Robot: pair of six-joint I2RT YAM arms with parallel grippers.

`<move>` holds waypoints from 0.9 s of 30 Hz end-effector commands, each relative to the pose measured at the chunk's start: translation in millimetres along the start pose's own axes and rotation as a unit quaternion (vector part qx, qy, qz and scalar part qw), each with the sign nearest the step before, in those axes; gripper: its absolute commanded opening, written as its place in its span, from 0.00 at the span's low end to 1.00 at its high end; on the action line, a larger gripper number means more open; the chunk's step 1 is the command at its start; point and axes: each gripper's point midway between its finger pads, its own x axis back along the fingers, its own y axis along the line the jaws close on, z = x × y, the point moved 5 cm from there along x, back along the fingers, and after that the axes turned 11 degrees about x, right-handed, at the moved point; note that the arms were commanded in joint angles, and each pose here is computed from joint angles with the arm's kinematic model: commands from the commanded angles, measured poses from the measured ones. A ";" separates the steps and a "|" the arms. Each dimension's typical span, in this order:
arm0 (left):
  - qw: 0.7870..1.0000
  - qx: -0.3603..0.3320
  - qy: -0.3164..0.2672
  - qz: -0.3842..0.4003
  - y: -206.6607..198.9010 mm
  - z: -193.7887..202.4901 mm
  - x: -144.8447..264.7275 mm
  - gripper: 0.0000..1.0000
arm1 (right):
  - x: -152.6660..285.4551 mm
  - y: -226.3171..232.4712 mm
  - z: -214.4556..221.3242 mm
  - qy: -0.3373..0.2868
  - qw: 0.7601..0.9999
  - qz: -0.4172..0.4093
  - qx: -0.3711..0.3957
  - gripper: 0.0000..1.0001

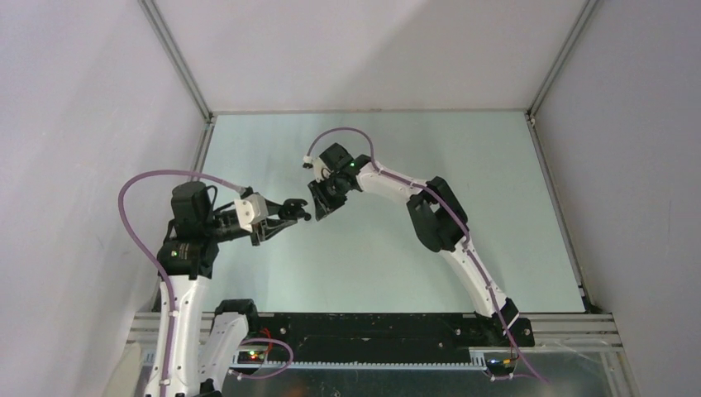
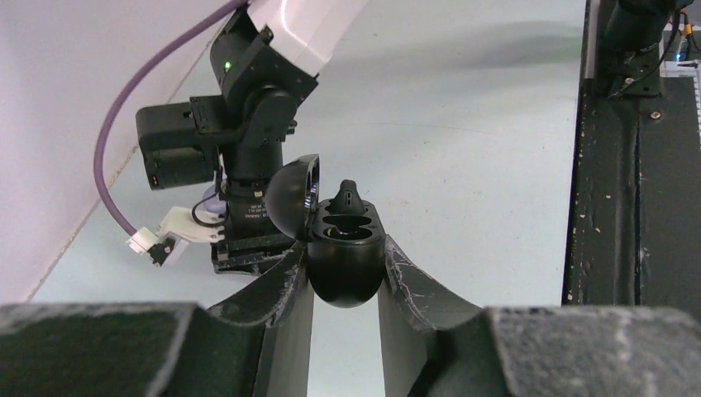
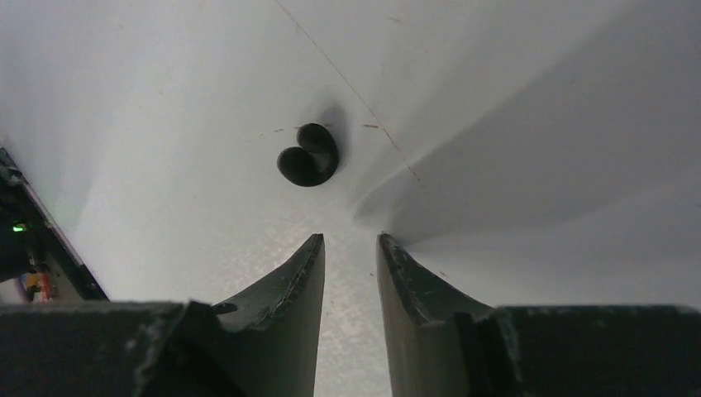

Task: Insert the wireless bluetooth earbuds into the charging case
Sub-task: Pick up the left earbud from the center of the board.

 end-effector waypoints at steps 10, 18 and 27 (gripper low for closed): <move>1.000 -0.013 -0.020 0.003 -0.2 -1.4 2.6 0.00 | -20.0 -0.6 -12.2 0.000 0.996 -0.003 -0.087 0.29; 1.000 -0.011 -0.022 0.001 2.2 0.2 2.3 0.00 | -27.8 -4.0 -9.5 0.005 0.995 -0.008 -0.103 0.25; 1.000 -0.010 -0.021 0.000 3.5 1.1 2.3 0.00 | -39.0 -3.0 -2.7 0.015 0.992 -0.026 -0.121 0.30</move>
